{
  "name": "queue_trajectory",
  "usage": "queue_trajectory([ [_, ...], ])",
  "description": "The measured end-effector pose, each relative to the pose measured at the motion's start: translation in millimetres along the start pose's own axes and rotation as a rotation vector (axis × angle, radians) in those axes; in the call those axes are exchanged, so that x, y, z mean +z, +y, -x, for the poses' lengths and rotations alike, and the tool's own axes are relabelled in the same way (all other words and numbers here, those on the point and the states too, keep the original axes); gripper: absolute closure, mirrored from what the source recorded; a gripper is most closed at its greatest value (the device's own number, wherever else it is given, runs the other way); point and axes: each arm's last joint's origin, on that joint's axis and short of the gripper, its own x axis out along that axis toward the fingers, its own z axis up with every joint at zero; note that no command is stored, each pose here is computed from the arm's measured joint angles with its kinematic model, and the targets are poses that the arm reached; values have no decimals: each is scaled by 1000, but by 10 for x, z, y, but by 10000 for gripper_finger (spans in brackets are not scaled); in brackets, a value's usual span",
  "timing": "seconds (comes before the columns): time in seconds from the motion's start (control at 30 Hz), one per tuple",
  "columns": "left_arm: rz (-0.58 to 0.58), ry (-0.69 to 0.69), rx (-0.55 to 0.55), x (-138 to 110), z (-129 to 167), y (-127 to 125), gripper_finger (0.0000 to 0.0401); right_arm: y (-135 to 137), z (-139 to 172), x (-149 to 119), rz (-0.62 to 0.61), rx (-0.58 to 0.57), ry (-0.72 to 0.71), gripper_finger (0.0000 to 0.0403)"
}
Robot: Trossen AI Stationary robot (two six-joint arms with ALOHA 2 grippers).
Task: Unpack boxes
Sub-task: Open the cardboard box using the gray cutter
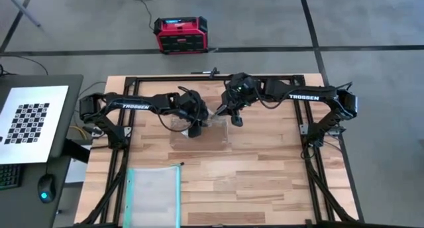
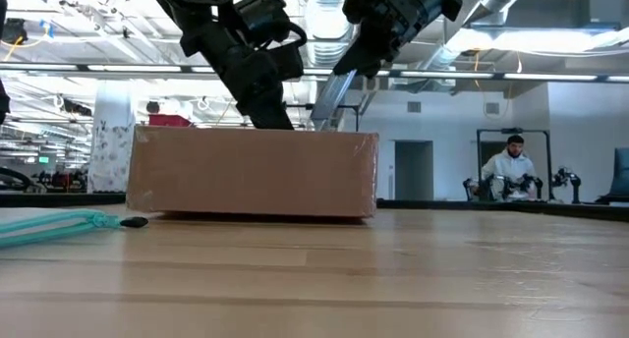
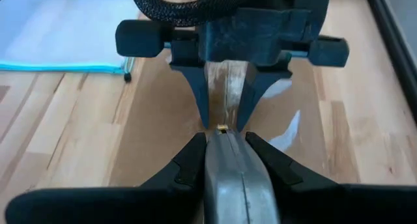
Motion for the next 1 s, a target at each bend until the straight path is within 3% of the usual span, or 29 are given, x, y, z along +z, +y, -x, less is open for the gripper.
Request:
queue_trajectory([
  [0.33,10,-5,5,2,-8,2,264,-3,-222,-64,-25,20,37,331],
  [1.0,28,0,0,-1,-7,-5,264,-8,-173,-71,-42,-7,72,331],
])
